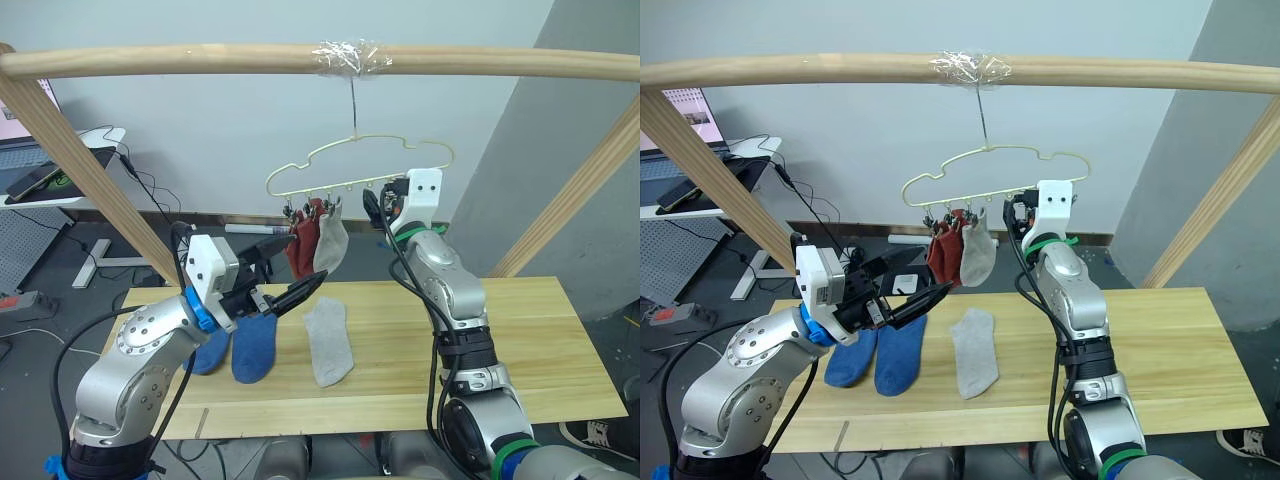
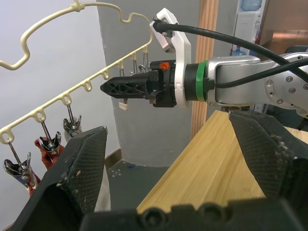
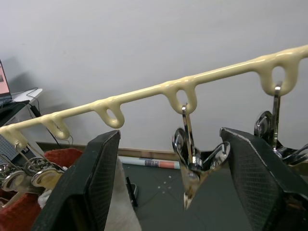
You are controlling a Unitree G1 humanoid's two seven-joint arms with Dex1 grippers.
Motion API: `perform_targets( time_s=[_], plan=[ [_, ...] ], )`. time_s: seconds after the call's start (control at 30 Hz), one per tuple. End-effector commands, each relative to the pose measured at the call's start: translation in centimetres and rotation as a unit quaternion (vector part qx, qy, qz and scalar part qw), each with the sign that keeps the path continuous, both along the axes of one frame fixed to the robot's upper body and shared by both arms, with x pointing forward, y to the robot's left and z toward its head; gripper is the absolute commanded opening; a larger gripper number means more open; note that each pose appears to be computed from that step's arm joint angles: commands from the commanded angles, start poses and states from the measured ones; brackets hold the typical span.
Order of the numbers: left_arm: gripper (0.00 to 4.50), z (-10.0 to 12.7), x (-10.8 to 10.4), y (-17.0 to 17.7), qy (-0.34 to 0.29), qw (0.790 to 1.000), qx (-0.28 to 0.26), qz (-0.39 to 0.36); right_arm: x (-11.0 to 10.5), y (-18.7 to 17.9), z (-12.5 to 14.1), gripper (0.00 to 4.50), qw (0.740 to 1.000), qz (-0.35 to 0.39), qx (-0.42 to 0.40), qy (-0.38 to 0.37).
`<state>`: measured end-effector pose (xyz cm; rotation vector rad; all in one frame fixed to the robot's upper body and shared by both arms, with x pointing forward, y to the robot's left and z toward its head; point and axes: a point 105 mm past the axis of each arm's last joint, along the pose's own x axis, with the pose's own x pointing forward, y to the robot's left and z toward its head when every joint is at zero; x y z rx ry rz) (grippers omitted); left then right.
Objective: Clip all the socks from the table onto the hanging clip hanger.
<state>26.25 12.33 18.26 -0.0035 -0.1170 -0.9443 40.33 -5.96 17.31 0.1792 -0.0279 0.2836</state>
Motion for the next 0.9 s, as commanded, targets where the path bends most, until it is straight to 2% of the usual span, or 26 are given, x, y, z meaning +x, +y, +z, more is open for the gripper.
perform_targets(
  time_s=[0.03,0.67,0.77,0.9],
  plan=[
    [4.5,0.94,-0.36,-0.34,-0.017,1.0,-0.01,-0.008,0.01,0.35,2.01,3.44,0.999,0.006,0.019,-0.032],
    [4.5,1.03,-0.3,-0.52,-0.02,1.0,-0.011,-0.007,0.53,1.21,2.18,3.44,0.999,0.025,0.026,-0.029],
    [4.5,1.01,-0.34,-0.52,-0.02,1.0,-0.011,-0.007,0.58,1.03,1.93,2.84,0.999,0.021,0.024,-0.025],
    [4.5,0.97,-0.34,-0.56,-0.02,1.0,-0.011,-0.007,0.7,0.85,1.83,1.44,0.999,0.018,0.025,-0.022]
  ],
)
